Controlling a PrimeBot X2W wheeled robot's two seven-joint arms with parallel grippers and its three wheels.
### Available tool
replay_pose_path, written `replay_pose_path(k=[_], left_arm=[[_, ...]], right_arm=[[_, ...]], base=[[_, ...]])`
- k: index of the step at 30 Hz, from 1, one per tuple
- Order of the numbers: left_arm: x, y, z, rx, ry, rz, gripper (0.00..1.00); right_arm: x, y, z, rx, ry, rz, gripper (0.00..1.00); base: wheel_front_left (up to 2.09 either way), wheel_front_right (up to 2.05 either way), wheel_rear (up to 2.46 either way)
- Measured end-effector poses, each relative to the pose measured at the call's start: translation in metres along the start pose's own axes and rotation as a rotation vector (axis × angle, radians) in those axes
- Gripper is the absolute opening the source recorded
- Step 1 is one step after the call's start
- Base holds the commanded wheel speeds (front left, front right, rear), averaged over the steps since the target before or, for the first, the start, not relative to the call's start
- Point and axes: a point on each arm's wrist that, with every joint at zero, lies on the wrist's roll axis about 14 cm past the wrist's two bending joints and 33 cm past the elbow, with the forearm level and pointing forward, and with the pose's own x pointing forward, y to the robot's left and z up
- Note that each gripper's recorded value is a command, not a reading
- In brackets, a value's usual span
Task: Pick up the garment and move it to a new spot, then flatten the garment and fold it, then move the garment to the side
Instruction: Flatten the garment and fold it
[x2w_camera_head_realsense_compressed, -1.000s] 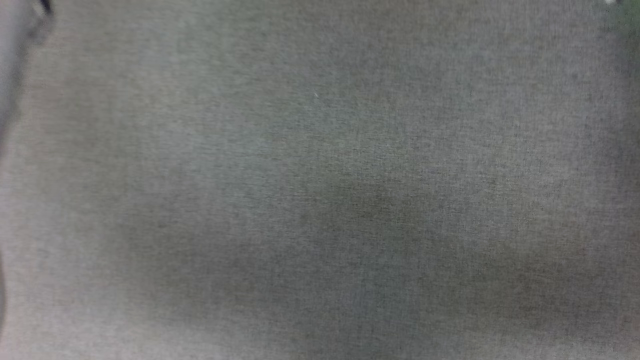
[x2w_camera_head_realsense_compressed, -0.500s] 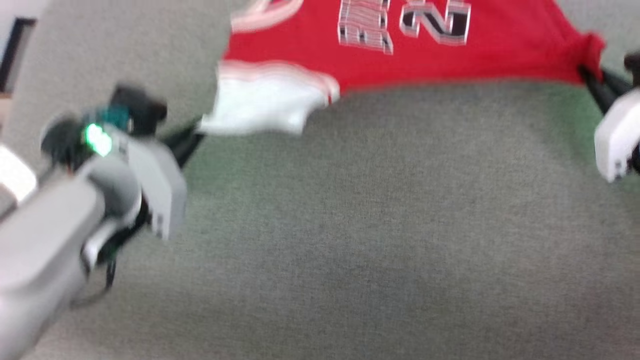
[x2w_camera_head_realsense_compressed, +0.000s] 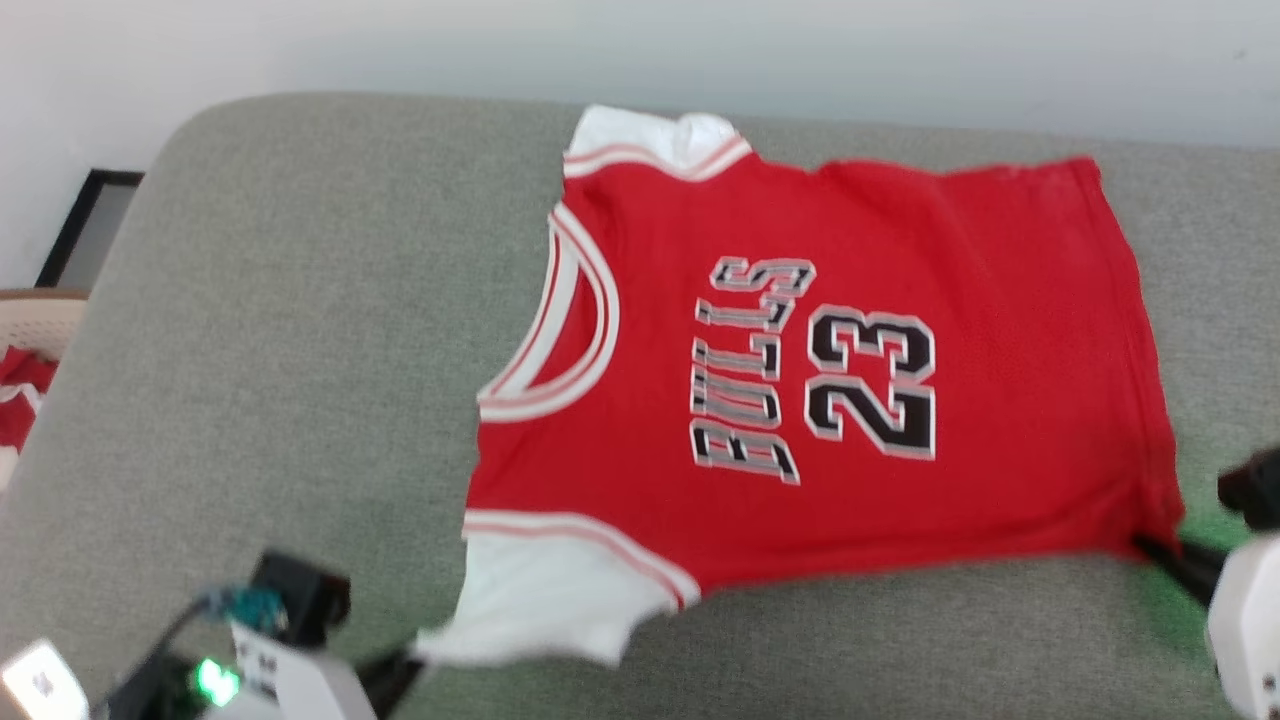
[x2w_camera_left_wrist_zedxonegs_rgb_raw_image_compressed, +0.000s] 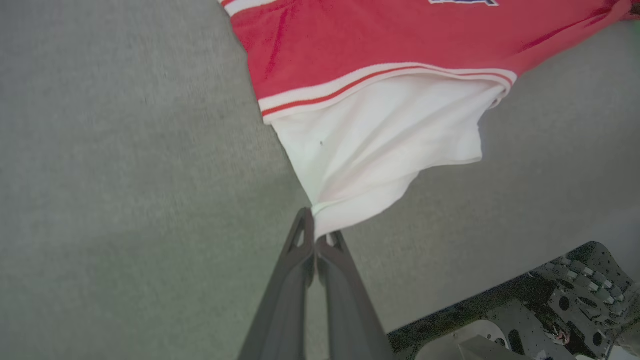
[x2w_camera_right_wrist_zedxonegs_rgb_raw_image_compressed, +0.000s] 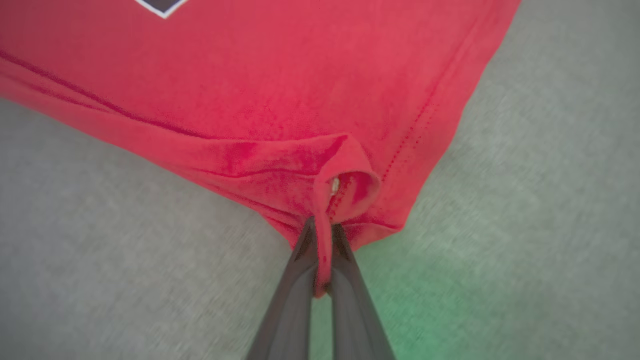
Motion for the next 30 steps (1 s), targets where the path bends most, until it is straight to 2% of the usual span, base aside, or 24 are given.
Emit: replay_pose_path(k=[9, 14, 17, 24, 30], left_arm=[[-0.028, -0.033, -0.067, -0.167, 0.194, -0.027, 0.0], [-0.034, -0.036, -0.07, -0.182, 0.212, -0.027, 0.0], [-0.036, -0.028, -0.054, -0.149, 0.181, -0.007, 0.0], [-0.032, -0.011, 0.014, 0.048, 0.037, 0.017, 0.0], [-0.014, -0.007, 0.068, 0.184, -0.049, -0.015, 0.0]], right_arm=[[-0.039, 0.041, -0.059, 0.133, 0.136, 0.085, 0.0], [-0.05, 0.052, -0.069, 0.161, 0.162, 0.096, 0.0], [-0.053, 0.052, -0.067, 0.164, 0.148, 0.082, 0.0], [-0.057, 0.039, -0.036, 0.153, 0.063, 0.015, 0.0], [-0.055, 0.024, -0.01, 0.119, 0.024, -0.042, 0.0]], base=[[0.0, 0.0, 0.0], [0.0, 0.0, 0.0], [0.0, 0.0, 0.0], [0.0, 0.0, 0.0], [0.0, 0.0, 0.0]])
